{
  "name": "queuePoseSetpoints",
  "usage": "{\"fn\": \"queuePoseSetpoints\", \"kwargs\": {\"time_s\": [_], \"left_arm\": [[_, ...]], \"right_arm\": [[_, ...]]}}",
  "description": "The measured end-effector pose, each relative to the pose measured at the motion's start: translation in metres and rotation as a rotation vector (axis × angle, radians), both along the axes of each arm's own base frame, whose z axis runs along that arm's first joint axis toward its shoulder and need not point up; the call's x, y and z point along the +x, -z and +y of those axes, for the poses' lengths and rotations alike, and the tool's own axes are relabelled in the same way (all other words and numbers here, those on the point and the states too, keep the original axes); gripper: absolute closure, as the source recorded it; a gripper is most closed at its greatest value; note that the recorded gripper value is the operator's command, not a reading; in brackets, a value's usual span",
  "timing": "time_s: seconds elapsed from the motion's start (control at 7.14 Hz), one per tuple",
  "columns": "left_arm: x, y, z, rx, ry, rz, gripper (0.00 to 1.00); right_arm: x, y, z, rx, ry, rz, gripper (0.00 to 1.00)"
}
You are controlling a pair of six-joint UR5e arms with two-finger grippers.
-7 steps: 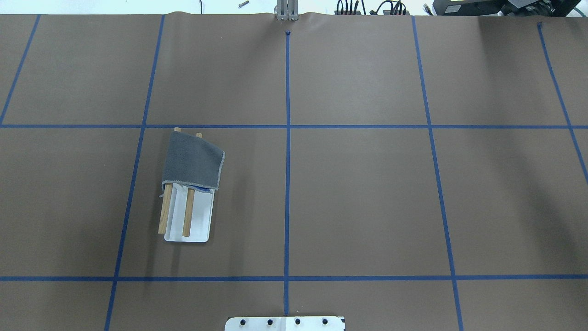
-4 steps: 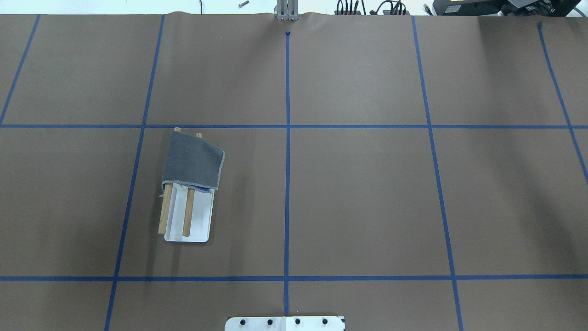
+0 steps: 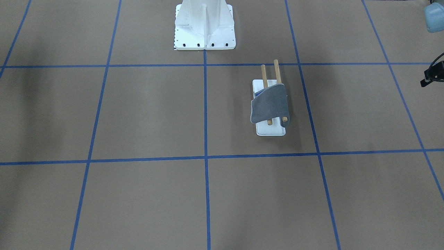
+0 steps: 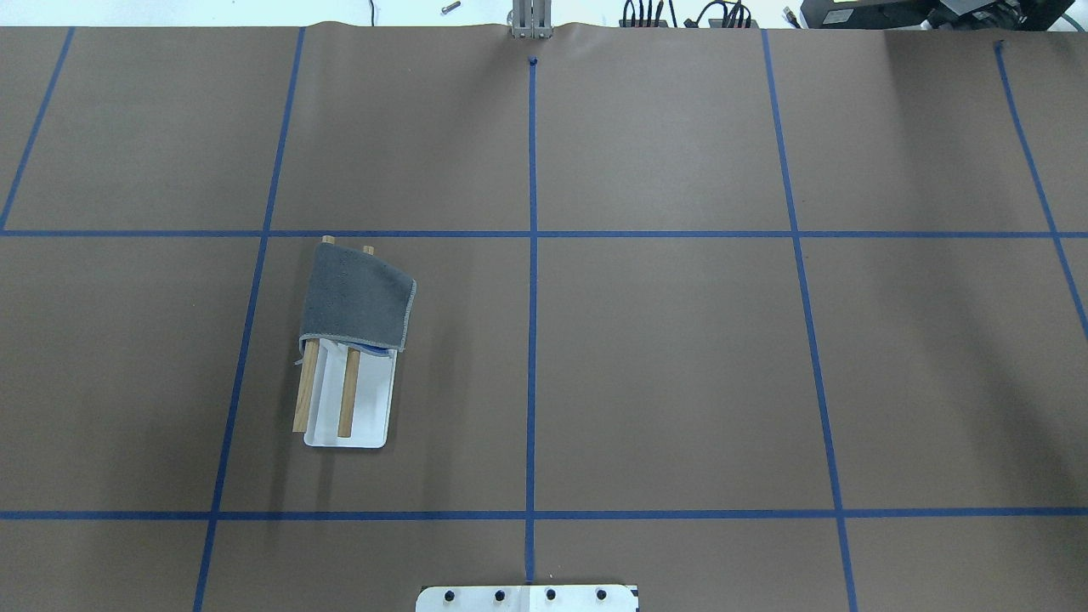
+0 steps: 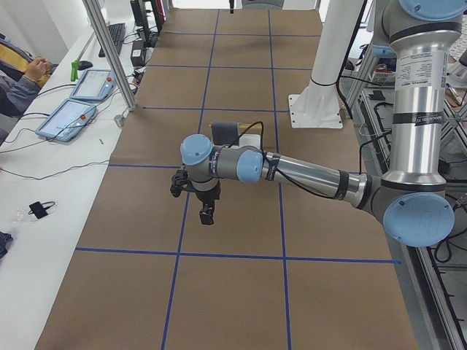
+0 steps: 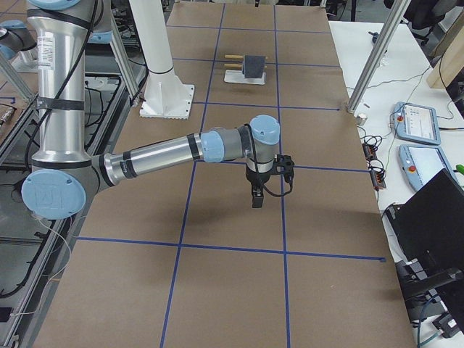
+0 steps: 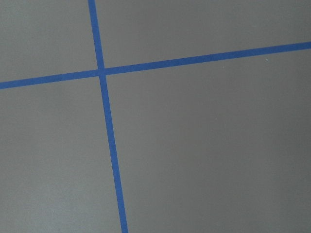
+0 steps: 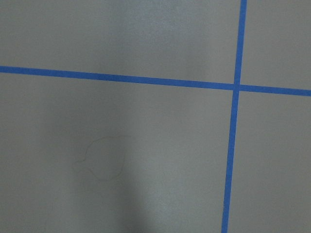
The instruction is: Hang towel on rack
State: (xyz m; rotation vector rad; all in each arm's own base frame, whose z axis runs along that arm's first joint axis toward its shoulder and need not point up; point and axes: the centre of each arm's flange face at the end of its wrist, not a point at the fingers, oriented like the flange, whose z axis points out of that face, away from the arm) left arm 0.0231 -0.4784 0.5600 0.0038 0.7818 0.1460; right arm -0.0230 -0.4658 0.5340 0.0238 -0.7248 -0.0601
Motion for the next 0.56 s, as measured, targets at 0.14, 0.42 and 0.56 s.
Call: {"fn": "queuePoseSetpoints", "kwargs": {"time_s": [0.14,0.42,0.56], "left_arm": [[0.001,0.003,-0.001,0.009,0.003,0.004,0.02],[0.002,0.014,-0.005,0.049,0.052,0.022,0.02],[0.003,0.015,-0.006,0.062,0.068,0.034,0.02]], "right_arm": [[0.000,-0.002,0.002,-0.004,-0.001,0.003,0.00],[0.001,-0.004,0.005,-0.010,-0.001,0.000,0.00],[0.001,-0.005,0.005,-0.012,0.000,0.000,0.00]]}}
